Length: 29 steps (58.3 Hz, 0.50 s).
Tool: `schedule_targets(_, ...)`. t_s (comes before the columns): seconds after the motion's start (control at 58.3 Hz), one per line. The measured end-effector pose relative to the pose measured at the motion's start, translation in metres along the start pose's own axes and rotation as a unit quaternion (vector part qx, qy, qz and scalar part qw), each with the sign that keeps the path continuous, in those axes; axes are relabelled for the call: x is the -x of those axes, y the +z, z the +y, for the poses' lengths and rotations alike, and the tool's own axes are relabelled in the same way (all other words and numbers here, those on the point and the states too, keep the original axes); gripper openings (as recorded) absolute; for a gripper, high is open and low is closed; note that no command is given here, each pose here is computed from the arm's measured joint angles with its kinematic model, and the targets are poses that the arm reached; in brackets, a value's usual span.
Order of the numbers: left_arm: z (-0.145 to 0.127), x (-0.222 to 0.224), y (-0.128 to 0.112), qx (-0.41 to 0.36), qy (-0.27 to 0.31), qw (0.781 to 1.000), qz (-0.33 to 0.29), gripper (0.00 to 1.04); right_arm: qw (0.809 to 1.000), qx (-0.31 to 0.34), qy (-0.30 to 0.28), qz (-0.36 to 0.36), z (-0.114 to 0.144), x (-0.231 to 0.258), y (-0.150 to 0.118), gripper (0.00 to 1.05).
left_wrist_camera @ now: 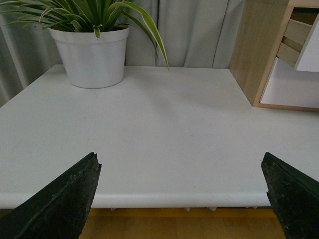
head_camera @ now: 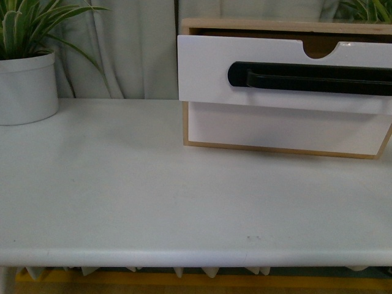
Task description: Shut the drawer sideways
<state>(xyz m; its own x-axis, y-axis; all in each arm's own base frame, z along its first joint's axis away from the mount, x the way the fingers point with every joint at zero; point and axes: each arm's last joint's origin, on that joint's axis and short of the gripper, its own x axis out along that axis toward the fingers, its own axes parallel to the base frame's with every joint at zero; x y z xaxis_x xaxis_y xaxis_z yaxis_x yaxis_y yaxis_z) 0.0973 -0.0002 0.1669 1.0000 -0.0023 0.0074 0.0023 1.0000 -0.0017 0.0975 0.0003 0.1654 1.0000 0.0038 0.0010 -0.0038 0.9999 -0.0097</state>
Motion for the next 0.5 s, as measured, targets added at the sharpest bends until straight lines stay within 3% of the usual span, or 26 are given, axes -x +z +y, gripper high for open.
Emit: schedule_targets(0.497,0.0000,0.0000,0.0000,0.000,0.000,1.000,0.000,0.98,1.000,0.000,0.000,0.000,0.0000,0.0000,0.0000,0.95)
